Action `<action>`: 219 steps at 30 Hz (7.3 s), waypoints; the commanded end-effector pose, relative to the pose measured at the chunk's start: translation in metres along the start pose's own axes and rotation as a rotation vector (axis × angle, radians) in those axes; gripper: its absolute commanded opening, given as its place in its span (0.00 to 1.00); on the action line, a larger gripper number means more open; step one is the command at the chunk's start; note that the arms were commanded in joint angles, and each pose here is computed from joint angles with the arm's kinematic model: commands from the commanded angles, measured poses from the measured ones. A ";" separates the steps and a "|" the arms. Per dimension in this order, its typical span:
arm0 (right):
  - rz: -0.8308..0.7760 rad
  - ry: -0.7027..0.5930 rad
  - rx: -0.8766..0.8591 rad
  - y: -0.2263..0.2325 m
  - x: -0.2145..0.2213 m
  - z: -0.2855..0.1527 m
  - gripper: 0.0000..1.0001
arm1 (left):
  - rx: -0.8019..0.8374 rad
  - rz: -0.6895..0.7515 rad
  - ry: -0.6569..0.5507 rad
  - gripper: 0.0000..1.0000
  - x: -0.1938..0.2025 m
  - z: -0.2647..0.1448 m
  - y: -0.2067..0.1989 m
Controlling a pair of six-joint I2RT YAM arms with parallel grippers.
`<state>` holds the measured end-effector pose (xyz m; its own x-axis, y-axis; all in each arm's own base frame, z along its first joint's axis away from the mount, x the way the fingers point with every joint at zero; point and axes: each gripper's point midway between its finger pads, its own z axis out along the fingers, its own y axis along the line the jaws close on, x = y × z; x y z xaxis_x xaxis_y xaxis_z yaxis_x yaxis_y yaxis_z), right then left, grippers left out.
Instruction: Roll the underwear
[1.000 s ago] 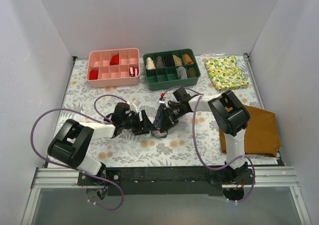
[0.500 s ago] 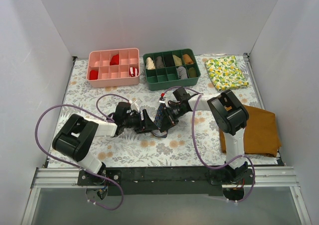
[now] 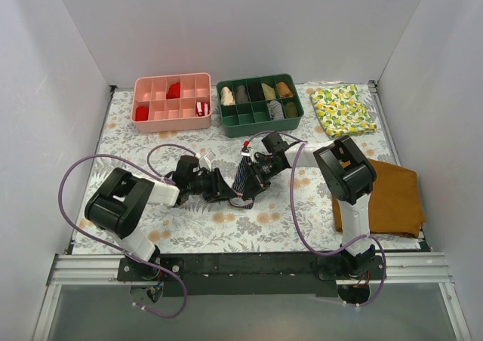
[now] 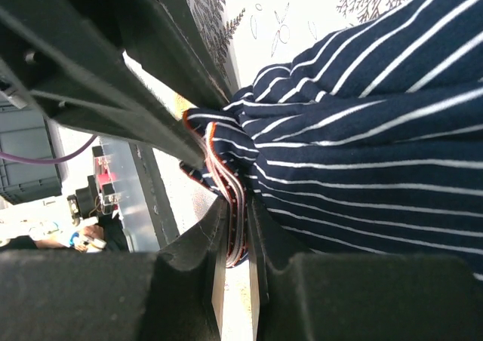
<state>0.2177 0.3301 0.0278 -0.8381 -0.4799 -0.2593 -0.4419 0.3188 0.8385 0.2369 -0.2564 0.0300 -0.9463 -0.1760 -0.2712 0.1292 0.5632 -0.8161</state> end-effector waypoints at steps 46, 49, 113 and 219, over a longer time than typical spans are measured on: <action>-0.890 -0.195 0.932 0.040 -0.015 -0.020 0.63 | -0.492 -0.150 0.348 0.00 -0.002 0.004 0.034; -0.913 -0.180 0.942 0.040 -0.014 -0.015 0.64 | -0.493 -0.145 0.357 0.00 -0.002 0.005 0.034; -0.337 0.010 0.141 0.026 0.055 0.029 0.11 | -0.314 -0.011 -0.091 0.47 -0.077 -0.048 -0.022; -0.665 -0.296 0.713 0.061 -0.013 -0.052 0.55 | -0.523 -0.084 0.221 0.00 0.029 -0.024 0.046</action>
<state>0.2101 0.3121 0.1039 -0.4786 -0.4929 -0.7266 -0.8333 0.5157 0.1991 0.2287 -0.2564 0.0272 -0.9843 -0.1216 -0.1277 -0.0070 0.7504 -0.6610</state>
